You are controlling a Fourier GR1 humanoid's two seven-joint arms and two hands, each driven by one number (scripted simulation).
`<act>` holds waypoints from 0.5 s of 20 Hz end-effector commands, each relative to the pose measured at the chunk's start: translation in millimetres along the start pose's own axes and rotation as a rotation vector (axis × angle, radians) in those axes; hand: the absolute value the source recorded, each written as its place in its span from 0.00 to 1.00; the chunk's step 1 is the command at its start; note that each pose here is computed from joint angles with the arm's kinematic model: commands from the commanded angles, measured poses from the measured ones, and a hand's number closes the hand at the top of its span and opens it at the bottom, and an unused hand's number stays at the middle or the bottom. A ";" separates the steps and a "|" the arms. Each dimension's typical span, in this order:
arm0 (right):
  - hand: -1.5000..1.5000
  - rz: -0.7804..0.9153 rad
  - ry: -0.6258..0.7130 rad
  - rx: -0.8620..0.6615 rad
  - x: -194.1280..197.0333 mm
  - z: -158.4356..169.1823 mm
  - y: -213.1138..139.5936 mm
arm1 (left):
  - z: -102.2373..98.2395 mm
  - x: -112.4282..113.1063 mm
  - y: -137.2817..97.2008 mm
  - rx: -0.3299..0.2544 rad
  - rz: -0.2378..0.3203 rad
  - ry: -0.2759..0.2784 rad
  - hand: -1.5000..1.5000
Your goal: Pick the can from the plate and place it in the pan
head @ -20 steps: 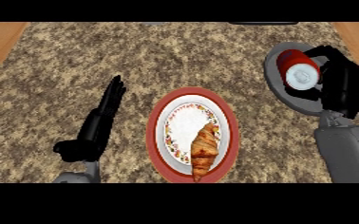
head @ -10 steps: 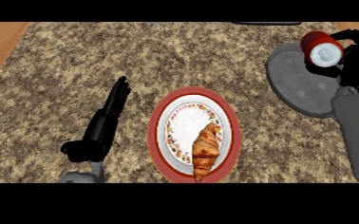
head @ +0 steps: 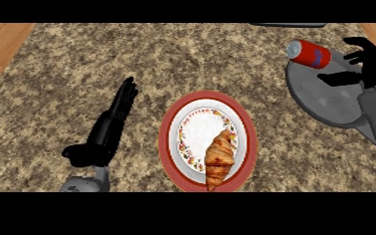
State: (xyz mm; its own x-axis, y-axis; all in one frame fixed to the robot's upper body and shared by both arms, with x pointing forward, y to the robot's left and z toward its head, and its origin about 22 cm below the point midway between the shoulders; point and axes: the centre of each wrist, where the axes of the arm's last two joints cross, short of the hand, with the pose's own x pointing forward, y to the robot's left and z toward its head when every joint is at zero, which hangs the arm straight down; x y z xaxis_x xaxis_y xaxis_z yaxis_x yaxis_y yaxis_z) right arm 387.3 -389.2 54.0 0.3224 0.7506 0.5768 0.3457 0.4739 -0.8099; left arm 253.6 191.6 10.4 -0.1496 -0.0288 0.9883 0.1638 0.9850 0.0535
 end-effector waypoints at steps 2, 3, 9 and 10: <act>0.00 -0.106 0.016 0.203 -7.9 4.5 21.6 | 1.1 0.7 5.6 -0.009 -0.001 -0.002 0.50; 0.00 -0.098 -0.003 0.191 7.6 -3.0 19.3 | 0.5 0.6 -6.4 -0.022 0.011 -0.012 0.50; 0.00 -0.343 -0.094 0.004 20.3 -7.8 17.6 | 3.0 -2.4 1.7 -0.004 0.013 -0.001 0.50; 0.00 -0.356 -0.104 -0.031 2.0 -9.0 4.5 | 6.1 6.0 -4.1 -0.003 0.009 -0.002 0.50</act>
State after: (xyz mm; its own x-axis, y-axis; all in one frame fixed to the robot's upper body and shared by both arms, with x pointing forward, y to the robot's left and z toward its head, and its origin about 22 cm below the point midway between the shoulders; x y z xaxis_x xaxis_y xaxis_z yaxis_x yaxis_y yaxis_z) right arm 398.4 -381.7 47.9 0.1797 0.6412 0.7460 0.3570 0.6642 -0.6568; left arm 249.6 190.6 13.2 -0.1539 -0.0191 0.9879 0.1703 0.9843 0.0456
